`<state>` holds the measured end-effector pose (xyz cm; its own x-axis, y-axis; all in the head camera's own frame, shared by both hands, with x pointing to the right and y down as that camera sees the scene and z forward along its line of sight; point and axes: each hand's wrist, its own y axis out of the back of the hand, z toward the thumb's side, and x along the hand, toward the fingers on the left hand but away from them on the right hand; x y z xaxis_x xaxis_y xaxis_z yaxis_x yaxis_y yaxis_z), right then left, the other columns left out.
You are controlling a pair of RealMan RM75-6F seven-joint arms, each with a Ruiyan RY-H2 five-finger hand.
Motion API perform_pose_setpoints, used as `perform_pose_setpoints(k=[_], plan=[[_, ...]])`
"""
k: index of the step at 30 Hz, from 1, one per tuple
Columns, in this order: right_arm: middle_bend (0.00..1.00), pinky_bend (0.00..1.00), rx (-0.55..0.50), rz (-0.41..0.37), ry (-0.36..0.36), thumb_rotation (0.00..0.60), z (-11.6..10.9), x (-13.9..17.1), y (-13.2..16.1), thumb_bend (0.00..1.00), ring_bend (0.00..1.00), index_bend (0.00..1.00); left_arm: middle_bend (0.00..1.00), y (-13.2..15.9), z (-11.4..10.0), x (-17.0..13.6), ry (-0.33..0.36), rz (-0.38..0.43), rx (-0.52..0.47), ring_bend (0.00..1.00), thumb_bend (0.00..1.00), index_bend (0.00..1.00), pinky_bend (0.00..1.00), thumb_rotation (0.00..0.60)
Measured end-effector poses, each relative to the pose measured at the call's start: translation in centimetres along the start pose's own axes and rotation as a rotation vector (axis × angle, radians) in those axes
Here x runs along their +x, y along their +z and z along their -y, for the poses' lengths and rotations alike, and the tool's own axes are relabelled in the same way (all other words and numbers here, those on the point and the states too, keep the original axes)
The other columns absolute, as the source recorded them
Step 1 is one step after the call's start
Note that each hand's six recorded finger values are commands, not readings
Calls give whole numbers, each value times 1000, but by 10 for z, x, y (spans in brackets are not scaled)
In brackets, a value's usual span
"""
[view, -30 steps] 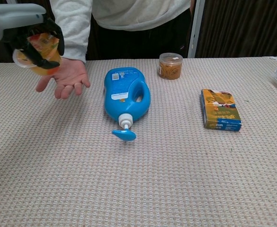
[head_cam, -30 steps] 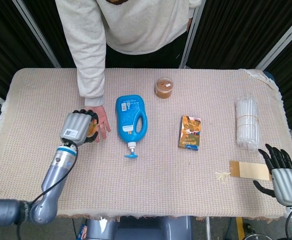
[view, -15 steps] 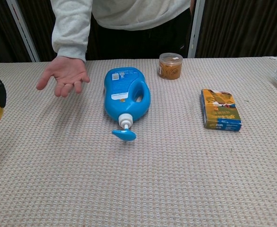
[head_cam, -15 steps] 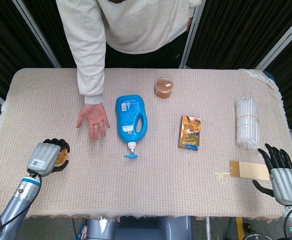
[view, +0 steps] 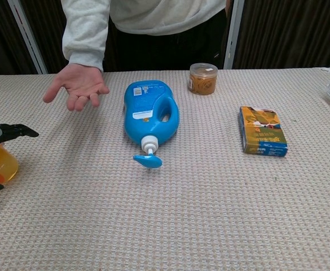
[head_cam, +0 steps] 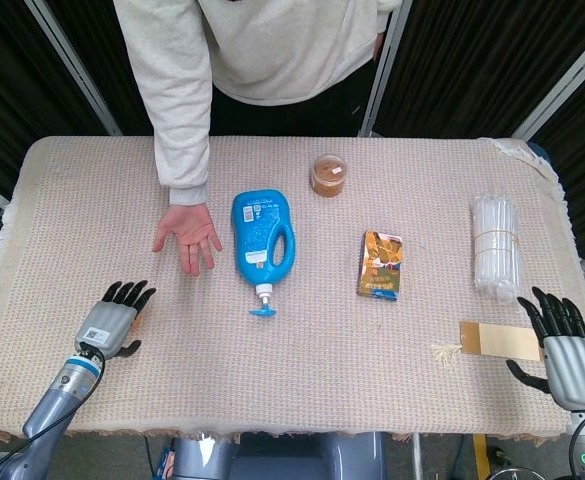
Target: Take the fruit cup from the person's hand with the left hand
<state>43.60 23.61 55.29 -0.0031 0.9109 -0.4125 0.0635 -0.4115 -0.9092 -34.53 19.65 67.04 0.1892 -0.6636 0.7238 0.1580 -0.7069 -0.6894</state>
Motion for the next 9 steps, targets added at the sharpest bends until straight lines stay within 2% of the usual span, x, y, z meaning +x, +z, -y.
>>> perform_pose_setpoints(k=[4, 9], plan=[[0, 0, 2, -2, -2, 600, 0, 0, 0, 113, 0, 113, 0, -2, -16, -11, 66, -6, -8, 0, 284, 28, 0, 600], [0, 0, 5, -6, -3, 600, 0, 0, 1, 111, 0, 112, 0, -13, -42, -39, 220, -13, -36, 0, 263, 20, 0, 600]])
